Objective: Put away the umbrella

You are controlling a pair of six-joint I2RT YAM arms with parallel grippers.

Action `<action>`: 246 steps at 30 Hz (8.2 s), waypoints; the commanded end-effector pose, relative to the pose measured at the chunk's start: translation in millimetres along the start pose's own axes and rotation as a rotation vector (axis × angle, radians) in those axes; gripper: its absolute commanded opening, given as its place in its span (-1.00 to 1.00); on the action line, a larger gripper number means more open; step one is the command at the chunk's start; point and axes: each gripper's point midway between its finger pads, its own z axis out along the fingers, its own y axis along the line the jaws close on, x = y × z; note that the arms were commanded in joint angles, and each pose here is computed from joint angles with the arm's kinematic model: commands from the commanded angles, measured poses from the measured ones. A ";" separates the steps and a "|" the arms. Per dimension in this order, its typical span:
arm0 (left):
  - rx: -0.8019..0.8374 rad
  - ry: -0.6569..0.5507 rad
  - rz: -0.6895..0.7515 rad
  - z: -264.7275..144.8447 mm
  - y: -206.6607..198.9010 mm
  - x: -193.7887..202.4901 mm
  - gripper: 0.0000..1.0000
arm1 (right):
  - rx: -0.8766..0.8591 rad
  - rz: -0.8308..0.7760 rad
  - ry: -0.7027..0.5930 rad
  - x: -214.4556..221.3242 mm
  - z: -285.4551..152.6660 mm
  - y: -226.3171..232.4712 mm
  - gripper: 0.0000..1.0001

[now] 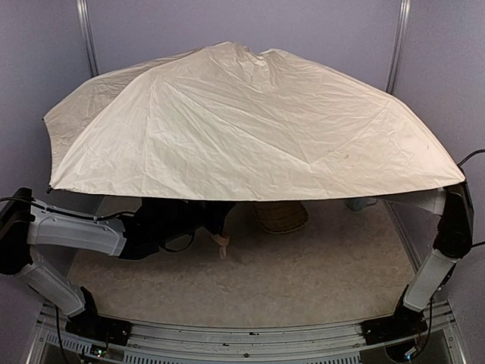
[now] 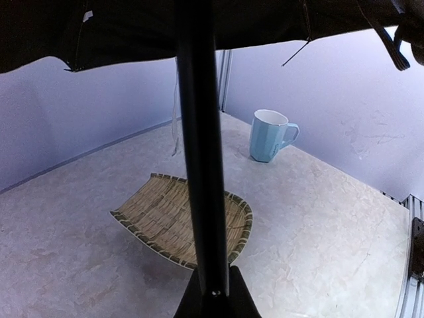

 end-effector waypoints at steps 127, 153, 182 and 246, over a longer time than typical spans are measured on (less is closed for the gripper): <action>0.164 -0.650 0.010 -32.9 20.3 -185.5 -1.00 | -0.040 0.207 0.614 241.1 -97.1 24.4 -1.00; 0.259 -0.019 0.121 -4.0 -9.5 26.5 0.19 | 0.176 -0.048 -0.017 -48.3 -89.4 -104.8 -1.00; -0.462 -0.164 -0.322 -76.8 199.0 1.6 0.26 | -0.220 -0.893 0.711 119.7 -109.0 -23.4 -1.00; -0.180 0.263 -0.227 -94.2 94.2 74.5 0.21 | -0.703 -0.269 1.172 374.0 -137.0 57.0 0.47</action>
